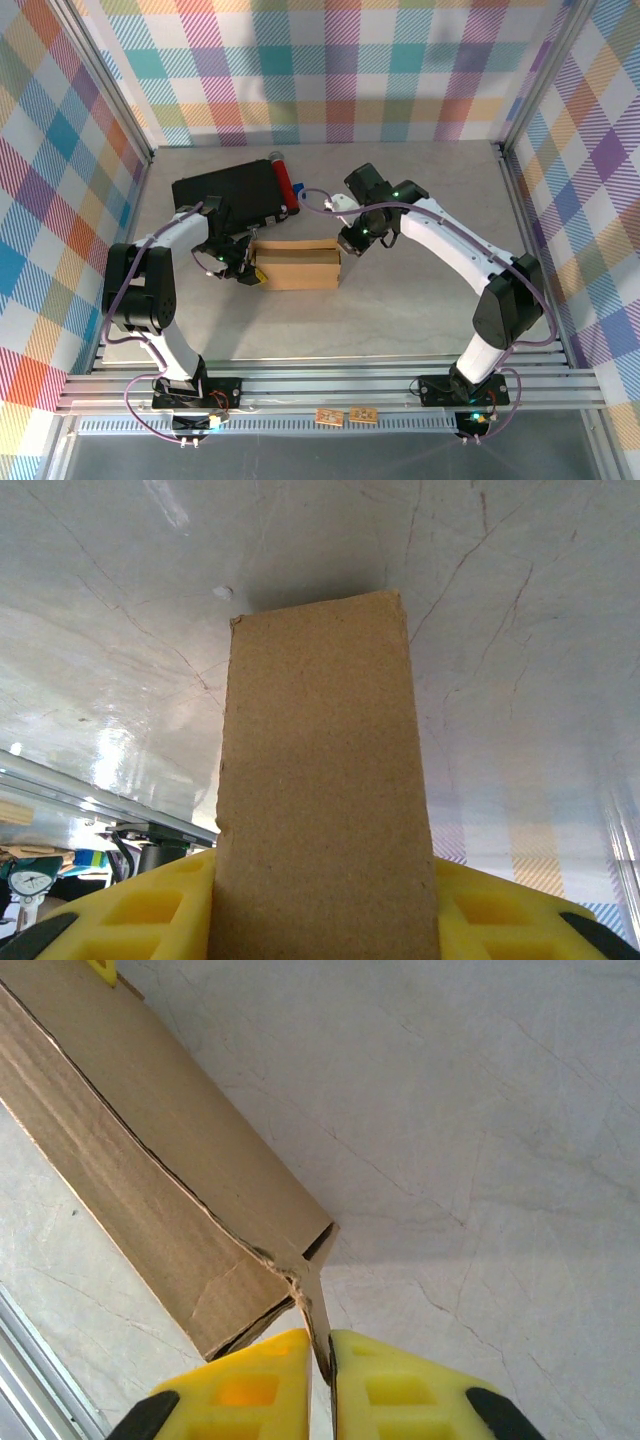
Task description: Fold the paper box
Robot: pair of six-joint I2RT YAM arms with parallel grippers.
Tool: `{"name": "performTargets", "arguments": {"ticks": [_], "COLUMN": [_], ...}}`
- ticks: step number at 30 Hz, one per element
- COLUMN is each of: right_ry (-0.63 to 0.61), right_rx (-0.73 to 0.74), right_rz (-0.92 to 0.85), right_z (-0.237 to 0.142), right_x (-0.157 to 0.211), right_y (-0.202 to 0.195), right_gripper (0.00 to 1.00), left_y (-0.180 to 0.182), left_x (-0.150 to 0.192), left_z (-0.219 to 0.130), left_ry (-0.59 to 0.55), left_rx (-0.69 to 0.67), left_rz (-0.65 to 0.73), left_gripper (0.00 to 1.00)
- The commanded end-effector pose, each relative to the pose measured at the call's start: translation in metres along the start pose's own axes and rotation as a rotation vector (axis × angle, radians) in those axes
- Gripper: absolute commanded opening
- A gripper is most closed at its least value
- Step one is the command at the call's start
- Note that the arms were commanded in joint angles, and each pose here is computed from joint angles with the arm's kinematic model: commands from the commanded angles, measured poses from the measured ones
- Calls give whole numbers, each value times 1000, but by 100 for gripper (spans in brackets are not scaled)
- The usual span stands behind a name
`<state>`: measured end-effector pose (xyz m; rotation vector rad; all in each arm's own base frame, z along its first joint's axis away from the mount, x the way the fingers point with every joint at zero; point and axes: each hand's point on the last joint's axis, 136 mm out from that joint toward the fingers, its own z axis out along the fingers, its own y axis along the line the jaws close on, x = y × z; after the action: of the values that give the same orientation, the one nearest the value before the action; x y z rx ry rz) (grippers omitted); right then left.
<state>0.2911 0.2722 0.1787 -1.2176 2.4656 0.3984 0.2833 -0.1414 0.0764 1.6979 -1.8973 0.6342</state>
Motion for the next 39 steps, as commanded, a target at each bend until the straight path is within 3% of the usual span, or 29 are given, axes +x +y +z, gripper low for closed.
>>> {"name": "performTargets", "arguments": {"ticks": [1,6,14,29,39], "right_ry": [7,5,26,72,78], "right_rx": [-29,-26,-11,26,49], "right_rz": [8,15,49,456,548], "right_z": [1,1,1,1,5], "right_x": [-3,-5,-1,2,6], "right_y": [9,9,7,11,19], "right_gripper": [15,15,0,0,0], "left_y": [18,18,18,16,14], "left_x": [-29,-30,-30,-31,-30], "left_z": [4,5,5,8,12], "left_ry": [-133,-131,-130,-124,-106], "left_rx": [-80,-83,-81,-67,-40], "left_rz": [-58,-61,-66,-88,-106], "left_gripper": [21,21,21,22,26]}}
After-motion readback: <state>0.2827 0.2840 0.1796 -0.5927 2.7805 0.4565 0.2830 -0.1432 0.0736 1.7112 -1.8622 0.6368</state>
